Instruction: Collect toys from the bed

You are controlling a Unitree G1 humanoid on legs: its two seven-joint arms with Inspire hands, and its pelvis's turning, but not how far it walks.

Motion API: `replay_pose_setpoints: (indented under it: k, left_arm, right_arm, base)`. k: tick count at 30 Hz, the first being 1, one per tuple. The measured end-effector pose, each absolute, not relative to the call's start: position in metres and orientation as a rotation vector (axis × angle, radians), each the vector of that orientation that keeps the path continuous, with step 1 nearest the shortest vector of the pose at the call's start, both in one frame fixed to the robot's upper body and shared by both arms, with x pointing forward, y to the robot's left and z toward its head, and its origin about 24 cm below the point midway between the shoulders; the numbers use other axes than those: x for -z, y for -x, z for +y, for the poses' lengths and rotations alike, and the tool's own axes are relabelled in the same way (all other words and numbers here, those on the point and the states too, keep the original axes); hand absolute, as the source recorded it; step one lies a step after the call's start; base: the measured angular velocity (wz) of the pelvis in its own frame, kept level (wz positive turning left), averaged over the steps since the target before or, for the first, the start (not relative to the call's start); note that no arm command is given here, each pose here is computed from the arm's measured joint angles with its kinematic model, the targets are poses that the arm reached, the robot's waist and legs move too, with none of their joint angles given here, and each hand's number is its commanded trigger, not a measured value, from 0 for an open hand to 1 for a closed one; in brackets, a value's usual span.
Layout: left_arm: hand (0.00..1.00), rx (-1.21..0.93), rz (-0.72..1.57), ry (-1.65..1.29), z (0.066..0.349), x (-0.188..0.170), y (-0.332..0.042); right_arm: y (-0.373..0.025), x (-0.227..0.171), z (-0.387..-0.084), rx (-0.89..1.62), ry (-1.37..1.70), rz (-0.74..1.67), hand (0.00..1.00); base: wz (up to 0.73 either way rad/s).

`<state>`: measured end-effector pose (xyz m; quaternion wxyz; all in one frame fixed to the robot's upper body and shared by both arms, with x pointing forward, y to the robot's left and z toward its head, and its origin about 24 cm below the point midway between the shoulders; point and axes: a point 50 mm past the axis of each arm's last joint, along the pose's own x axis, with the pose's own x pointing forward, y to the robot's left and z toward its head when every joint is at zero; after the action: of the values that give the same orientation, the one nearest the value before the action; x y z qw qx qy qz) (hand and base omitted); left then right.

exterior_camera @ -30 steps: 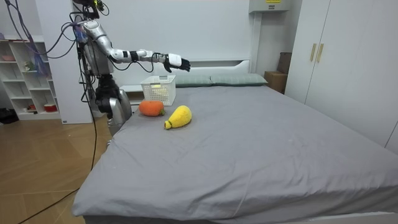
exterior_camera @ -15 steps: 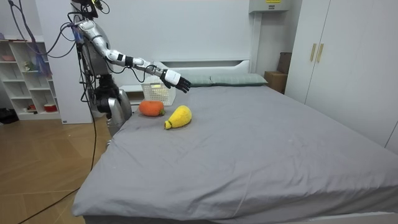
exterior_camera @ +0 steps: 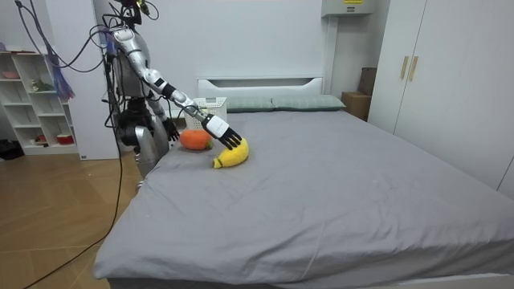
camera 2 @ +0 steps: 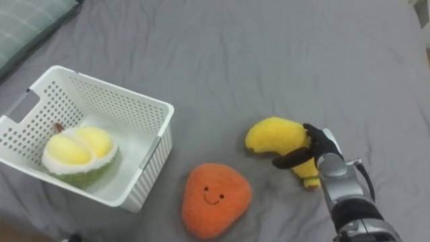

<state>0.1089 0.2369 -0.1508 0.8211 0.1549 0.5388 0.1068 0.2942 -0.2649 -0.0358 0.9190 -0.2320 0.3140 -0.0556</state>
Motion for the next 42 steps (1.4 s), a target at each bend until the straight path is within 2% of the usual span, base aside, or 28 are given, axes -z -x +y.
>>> replay_pose_setpoints:
  k: [10, 21, 22, 23, 24, 35, 42]
  left_arm:
    - [0.0, -0.235, 1.217, -0.336, 0.24, 0.156, -0.093]
    - [0.0, -0.216, 1.147, -0.349, 0.234, 0.153, -0.112]
    - [0.0, -0.21, 1.142, -0.351, 0.234, 0.153, -0.113]
    - [0.0, -0.207, 1.139, -0.352, 0.233, 0.153, -0.113]
    - [0.0, -0.206, 1.137, -0.35, 0.233, 0.153, -0.114]
    - [0.0, -0.251, 1.172, -0.285, 0.234, 0.155, -0.105]
    - [0.0, -0.266, 1.218, -0.299, 0.241, 0.158, -0.083]
  right_arm:
    - [-0.29, 0.032, -0.292, 0.244, 0.58, 0.655, 0.0]
    - [-0.286, 0.031, -0.301, 0.316, 0.656, 0.664, 0.0]
    - [-0.286, 0.031, -0.302, 0.318, 0.663, 0.663, 0.57]
    - [-0.286, 0.031, -0.302, 0.317, 0.668, 0.663, 0.76]
    - [-0.286, 0.031, -0.302, 0.315, 0.677, 0.662, 1.0]
    - [-0.283, 0.03, -0.307, 0.389, 0.696, 0.665, 1.0]
    - [-0.273, 0.038, -0.311, 0.404, 0.707, 0.722, 1.0]
  base:
    - [0.0]
    - [0.0]
    - [0.0]
    - [0.0]
    - [0.0]
    - [0.0]
    - [0.01]
